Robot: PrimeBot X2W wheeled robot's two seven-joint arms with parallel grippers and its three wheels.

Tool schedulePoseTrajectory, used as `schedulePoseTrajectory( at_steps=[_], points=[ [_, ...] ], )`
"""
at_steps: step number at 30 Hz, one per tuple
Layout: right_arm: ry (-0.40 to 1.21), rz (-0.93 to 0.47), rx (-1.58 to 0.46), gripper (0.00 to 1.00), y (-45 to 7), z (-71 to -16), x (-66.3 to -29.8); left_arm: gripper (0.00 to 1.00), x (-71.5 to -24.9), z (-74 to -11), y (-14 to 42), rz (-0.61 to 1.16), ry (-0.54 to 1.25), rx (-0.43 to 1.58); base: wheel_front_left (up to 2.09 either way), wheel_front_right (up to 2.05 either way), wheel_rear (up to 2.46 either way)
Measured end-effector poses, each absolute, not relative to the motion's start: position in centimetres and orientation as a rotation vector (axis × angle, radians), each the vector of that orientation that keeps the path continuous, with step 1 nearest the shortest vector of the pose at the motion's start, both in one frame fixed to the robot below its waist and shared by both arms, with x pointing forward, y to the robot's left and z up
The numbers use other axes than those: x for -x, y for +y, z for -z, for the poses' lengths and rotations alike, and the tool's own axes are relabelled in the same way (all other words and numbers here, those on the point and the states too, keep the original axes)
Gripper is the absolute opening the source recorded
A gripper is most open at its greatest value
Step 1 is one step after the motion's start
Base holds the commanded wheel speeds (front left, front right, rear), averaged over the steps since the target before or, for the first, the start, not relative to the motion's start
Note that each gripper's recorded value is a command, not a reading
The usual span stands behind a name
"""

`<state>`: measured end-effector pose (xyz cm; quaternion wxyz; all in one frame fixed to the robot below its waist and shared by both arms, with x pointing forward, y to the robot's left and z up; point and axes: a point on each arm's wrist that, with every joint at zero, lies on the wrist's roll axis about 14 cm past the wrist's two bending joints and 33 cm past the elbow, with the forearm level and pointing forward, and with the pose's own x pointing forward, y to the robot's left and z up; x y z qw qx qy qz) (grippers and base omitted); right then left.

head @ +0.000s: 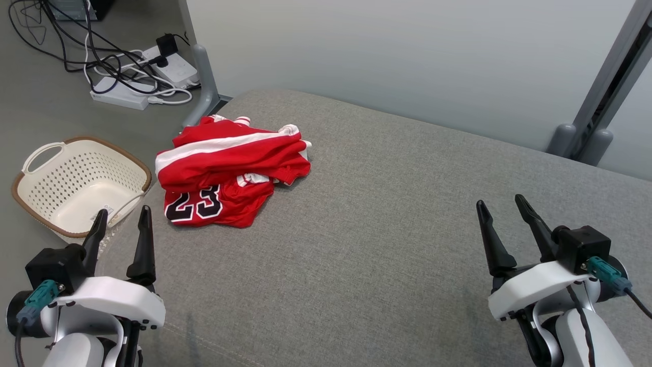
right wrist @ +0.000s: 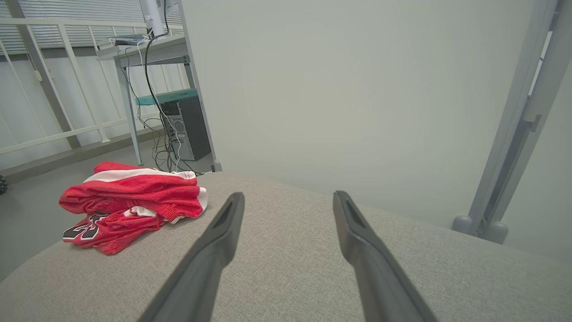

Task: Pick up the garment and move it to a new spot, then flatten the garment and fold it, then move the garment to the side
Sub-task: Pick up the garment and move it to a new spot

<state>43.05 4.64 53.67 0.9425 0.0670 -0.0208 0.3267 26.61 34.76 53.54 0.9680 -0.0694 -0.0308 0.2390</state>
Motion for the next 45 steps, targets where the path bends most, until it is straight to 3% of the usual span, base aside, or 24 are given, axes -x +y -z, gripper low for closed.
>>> schedulePoseTrajectory(
  at_steps=[10, 17, 28, 41, 42, 44, 45],
  points=[
    [-0.043, -0.637, -0.136, 1.0, 3.4, -53.7, -43.2, 1.0, -29.1, -56.2, 34.9, -0.417, -0.099, 0.141, 0.0, 0.0, 0.0],
    [-0.038, -0.578, -0.127, 1.0, 0.9, -53.3, -45.3, 1.0, -35.3, -57.2, 34.3, -0.303, -0.021, 0.133, 0.0, 0.0, 0.0],
    [0.022, -0.463, -0.116, 1.0, -3.8, -49.7, -49.0, 1.0, -43.7, -48.1, 34.7, -0.265, 0.334, 0.253, 0.0, 0.0, 0.0],
    [0.117, -0.382, -0.113, 1.0, -7.0, -44.7, -50.5, 1.0, -47.4, -38.1, 34.0, -0.243, 0.687, 0.254, 0.0, 0.0, 0.0],
    [0.119, -0.38, -0.114, 1.0, -7.1, -44.6, -50.5, 0.78, -47.6, -38.1, 34.0, -0.243, 0.687, 0.25, 0.0, 0.0, 0.0],
    [0.121, -0.379, -0.116, 1.0, -7.1, -44.5, -50.6, 0.0, -48.0, -38.5, 34.4, -0.249, 0.655, 0.221, 0.0, 0.0, 0.0],
    [0.121, -0.379, -0.117, 1.0, -7.1, -44.5, -50.6, 0.0, -48.1, -38.7, 34.7, -0.253, 0.64, 0.21, 0.0, 0.0, 0.0]
  ],
)
